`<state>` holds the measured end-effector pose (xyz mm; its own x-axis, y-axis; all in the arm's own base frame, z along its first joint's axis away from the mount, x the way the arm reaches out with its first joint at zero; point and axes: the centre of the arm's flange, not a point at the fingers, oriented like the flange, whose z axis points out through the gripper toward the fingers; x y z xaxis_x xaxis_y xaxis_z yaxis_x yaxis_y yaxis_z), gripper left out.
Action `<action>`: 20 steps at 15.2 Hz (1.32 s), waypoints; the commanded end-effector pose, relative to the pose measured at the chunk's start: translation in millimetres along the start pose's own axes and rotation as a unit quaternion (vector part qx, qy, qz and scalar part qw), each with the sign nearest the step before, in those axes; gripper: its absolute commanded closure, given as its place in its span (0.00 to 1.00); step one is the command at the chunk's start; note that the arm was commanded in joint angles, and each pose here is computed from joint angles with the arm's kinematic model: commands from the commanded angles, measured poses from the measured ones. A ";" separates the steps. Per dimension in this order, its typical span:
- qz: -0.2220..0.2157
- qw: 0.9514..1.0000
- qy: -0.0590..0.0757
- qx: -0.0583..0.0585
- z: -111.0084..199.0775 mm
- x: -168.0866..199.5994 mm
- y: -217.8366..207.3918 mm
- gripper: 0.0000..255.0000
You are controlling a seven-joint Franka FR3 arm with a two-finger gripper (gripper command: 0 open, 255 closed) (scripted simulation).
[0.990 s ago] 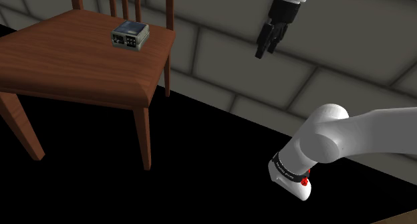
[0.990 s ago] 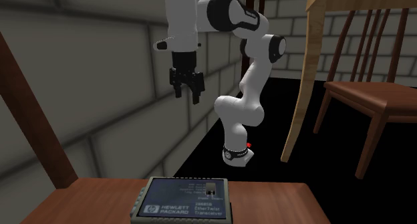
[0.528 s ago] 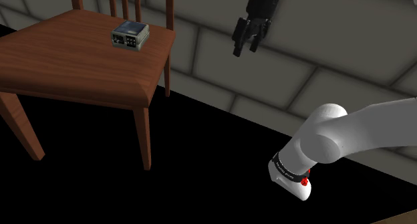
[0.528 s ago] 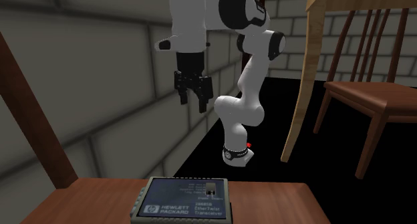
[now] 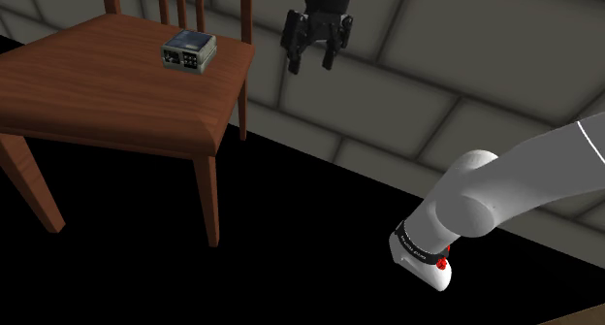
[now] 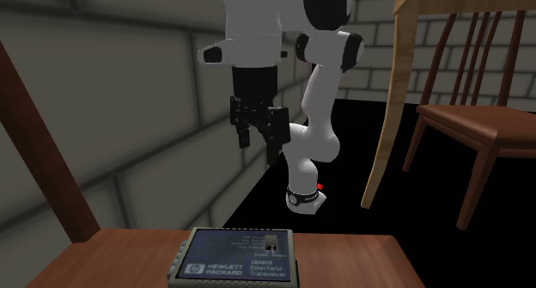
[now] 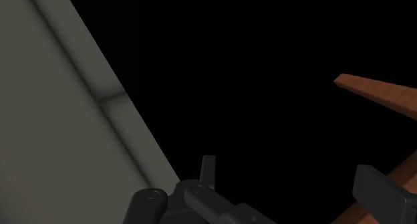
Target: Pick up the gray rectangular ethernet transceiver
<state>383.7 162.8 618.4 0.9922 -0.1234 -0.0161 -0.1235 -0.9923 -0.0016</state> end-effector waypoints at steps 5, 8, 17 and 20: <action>0.031 1.000 0.001 0.002 -7.1 32.7 -71.1 0.00; 0.045 0.999 0.002 0.003 -10.1 51.4 -105.4 0.00; 0.088 0.996 0.004 0.006 -19.2 111.4 -201.6 0.00; 0.088 0.996 0.004 0.006 -3.4 111.6 -201.6 0.00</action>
<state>534.4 306.3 638.9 0.9324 -0.3613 -0.0124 -0.3615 -0.9318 -0.0341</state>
